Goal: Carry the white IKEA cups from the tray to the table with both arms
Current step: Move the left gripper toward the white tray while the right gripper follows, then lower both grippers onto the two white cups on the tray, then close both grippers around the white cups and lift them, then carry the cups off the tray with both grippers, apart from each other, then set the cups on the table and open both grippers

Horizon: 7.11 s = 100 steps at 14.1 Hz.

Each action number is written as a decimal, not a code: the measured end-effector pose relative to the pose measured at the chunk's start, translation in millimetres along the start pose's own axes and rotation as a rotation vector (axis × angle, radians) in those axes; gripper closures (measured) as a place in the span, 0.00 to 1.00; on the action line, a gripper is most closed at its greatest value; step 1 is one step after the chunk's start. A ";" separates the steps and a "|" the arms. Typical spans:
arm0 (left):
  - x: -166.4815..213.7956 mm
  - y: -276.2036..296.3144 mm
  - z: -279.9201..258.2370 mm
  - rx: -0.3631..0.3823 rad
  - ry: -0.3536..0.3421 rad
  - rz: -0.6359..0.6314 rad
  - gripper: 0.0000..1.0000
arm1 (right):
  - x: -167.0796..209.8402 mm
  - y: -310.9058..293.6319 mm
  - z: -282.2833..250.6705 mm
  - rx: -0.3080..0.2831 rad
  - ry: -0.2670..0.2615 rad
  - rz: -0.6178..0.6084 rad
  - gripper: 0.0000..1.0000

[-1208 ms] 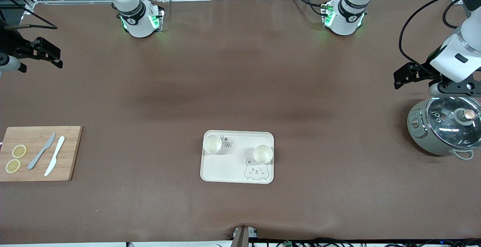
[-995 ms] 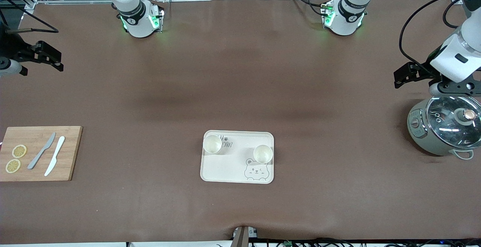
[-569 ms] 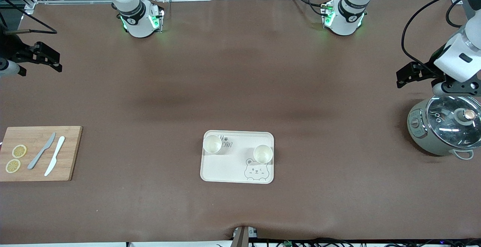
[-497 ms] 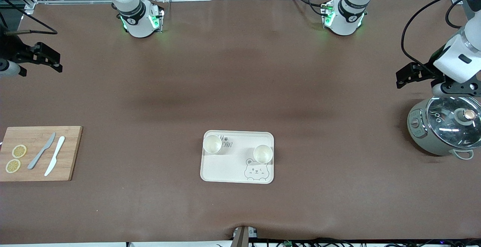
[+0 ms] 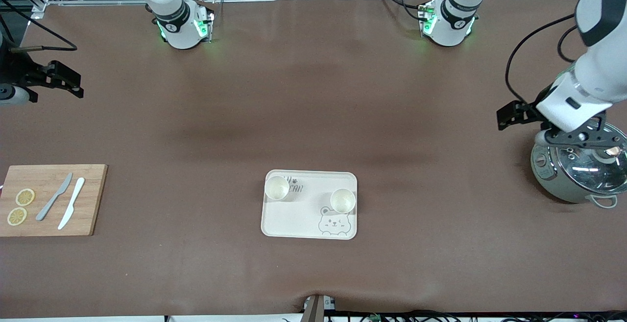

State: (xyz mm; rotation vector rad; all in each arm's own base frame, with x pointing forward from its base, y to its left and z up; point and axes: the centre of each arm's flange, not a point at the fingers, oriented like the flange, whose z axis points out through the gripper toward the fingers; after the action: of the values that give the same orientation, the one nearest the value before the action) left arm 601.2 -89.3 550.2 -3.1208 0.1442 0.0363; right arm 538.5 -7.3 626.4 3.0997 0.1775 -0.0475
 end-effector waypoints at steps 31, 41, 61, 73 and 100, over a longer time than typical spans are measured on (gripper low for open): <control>82.9 301.7 301.1 -0.162 0.133 -0.321 0.32 | 115.8 -214.1 228.3 0.073 -0.164 0.427 0.00; 85.1 302.3 313.0 -0.162 0.137 -0.321 0.96 | 121.3 -308.2 292.1 0.131 -0.117 0.564 0.00; 38.7 49.7 229.2 0.011 0.002 -0.374 0.96 | 144.1 -361.8 358.7 0.186 -0.028 0.739 0.98; -19.3 -10.3 319.2 -0.006 0.008 -0.372 0.96 | 163.7 -287.5 251.4 0.120 -0.133 0.646 0.98; 13.6 8.8 37.1 0.022 0.028 -0.317 0.00 | 35.8 45.3 360.6 0.090 -0.117 0.196 0.98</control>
State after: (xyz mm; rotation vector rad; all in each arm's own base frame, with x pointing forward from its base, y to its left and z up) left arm 613.1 -98.6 512.7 -3.0808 -0.3475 -0.0139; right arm 569.0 -61.9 266.7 3.1738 -0.1354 -0.2358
